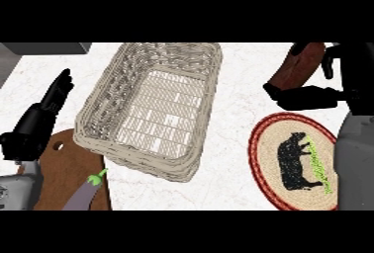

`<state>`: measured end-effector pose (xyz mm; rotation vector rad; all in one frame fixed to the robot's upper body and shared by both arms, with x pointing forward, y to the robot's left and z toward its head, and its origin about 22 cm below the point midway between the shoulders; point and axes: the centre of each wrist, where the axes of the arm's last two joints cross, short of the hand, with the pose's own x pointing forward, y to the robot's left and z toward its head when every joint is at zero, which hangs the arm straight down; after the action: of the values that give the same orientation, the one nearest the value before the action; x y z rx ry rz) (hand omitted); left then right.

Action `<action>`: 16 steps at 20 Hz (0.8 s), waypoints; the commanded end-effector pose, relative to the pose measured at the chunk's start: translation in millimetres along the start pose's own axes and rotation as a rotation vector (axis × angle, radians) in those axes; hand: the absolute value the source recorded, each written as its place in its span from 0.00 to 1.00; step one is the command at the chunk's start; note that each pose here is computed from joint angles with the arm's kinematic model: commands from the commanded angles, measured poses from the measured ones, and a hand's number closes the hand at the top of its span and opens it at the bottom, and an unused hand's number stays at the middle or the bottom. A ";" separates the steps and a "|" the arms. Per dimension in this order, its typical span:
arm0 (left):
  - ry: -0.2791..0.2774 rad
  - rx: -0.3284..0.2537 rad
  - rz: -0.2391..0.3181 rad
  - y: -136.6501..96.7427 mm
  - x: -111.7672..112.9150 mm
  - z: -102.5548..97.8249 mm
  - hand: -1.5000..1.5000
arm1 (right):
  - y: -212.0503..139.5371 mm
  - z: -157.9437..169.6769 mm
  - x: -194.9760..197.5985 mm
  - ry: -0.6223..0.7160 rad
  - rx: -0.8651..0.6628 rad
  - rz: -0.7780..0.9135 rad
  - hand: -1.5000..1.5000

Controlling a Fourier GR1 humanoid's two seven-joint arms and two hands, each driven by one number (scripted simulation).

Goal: Pick the sweet potato from the placemat and place it in the basket

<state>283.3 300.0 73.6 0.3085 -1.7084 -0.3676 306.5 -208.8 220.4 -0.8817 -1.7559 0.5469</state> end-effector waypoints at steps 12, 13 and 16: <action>-0.021 -0.010 -0.009 -10.3 14.9 -18.3 0.50 | -6.2 -37.2 190.7 -0.054 0.192 -0.084 1.00; -0.030 -0.014 -0.004 -5.4 17.8 -8.8 0.50 | 5.0 -37.7 187.7 -0.047 0.203 -0.110 1.00; -0.037 -0.044 0.009 -4.0 11.7 -18.1 0.50 | 16.2 -53.3 213.9 -0.008 0.203 -0.098 1.00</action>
<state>292.9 288.7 77.9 0.2876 -1.7253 -0.3907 311.5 -66.6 346.8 -0.6426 -1.7524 0.6573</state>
